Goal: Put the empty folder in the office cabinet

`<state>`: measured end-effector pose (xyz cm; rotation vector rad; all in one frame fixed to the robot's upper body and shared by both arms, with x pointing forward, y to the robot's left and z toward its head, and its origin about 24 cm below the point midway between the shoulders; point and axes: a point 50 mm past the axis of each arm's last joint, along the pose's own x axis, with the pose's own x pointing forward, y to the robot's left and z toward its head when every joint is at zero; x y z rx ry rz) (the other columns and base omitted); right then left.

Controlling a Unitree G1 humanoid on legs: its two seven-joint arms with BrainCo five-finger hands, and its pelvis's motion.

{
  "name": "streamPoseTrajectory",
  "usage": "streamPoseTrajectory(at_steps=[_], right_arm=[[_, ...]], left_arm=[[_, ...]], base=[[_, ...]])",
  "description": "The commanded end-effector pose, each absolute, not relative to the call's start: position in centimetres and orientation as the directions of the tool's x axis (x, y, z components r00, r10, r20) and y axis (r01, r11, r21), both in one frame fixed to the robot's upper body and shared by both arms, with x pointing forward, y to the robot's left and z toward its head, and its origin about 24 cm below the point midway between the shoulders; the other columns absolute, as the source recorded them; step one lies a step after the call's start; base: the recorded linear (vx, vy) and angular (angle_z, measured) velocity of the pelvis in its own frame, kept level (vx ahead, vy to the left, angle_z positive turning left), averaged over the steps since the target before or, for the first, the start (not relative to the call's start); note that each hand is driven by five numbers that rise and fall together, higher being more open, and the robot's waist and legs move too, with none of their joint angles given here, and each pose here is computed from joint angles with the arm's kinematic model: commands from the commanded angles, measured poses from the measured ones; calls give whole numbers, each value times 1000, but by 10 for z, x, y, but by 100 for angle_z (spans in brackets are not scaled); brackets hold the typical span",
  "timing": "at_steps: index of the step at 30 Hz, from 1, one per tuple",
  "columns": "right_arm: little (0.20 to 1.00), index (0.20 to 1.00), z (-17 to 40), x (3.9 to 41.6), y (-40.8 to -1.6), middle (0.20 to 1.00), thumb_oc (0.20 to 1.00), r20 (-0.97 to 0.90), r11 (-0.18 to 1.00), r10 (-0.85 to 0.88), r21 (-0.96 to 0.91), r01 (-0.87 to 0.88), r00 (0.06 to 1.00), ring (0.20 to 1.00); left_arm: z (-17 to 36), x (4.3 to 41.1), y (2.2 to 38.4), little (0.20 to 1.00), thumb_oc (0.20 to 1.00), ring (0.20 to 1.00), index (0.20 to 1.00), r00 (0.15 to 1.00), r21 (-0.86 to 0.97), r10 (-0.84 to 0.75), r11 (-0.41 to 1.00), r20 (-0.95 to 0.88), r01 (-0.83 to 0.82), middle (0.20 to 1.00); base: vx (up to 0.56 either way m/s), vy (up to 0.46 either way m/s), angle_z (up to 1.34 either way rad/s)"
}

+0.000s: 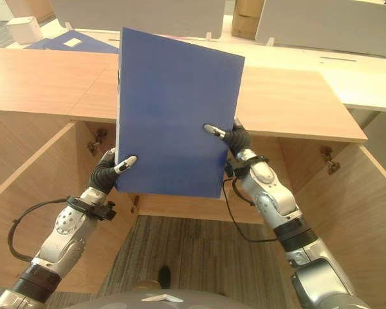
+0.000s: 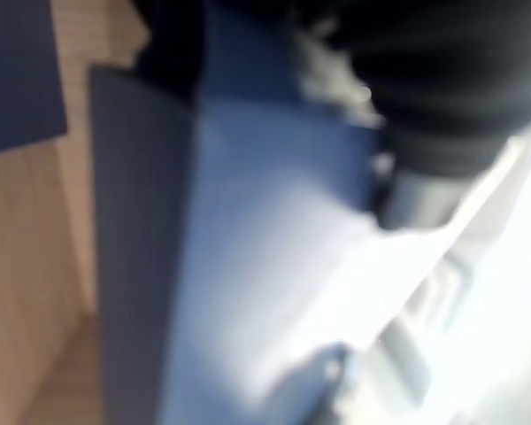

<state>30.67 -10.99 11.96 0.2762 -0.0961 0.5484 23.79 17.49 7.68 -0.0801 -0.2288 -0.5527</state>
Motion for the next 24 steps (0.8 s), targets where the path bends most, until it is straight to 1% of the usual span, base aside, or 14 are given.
streamPoseTrajectory(at_steps=[1,2,3,4,5,10,13,16,24], right_arm=[[200,200,154,317,-99,200,200,292,810,524,121,-574,800,200],[200,200,154,317,-100,200,200,301,813,521,111,-572,799,200],[200,200,155,316,-101,200,200,313,819,516,94,-566,798,200],[200,200,156,315,-103,200,200,329,823,509,84,-561,796,200],[200,200,158,315,-104,200,200,338,827,503,81,-557,795,200],[200,200,165,306,-116,200,200,408,857,472,-5,-515,782,200],[200,200,163,301,-121,200,200,420,863,465,-22,-504,779,200],[200,200,158,291,-129,200,200,444,872,455,-48,-486,772,200],[200,200,141,272,-139,200,200,436,886,450,-110,-450,779,200]], left_arm=[[111,250,148,200,200,200,200,702,68,-573,792,423,606,200],[111,250,149,200,200,200,200,707,66,-562,801,429,596,200],[112,250,151,495,495,495,495,720,66,-537,819,440,570,495],[114,250,153,915,915,915,915,730,62,-513,834,452,548,915],[114,251,155,1000,1000,1000,1000,734,58,-502,841,457,538,1000],[114,248,165,1000,1000,1000,1000,764,35,-437,877,476,479,1000],[114,245,169,1000,1000,1000,1000,773,24,-412,889,482,458,1000],[111,240,177,1000,1000,1000,1000,806,-5,-345,918,481,396,1000],[104,229,185,1000,1000,1000,1000,829,-38,-299,933,473,358,1000]], base=[[0,0,0],[0,0,0],[0,0,0],[0,0,0],[0,0,0],[0,0,0],[0,0,0],[-7,-11,0],[-20,-23,1]])
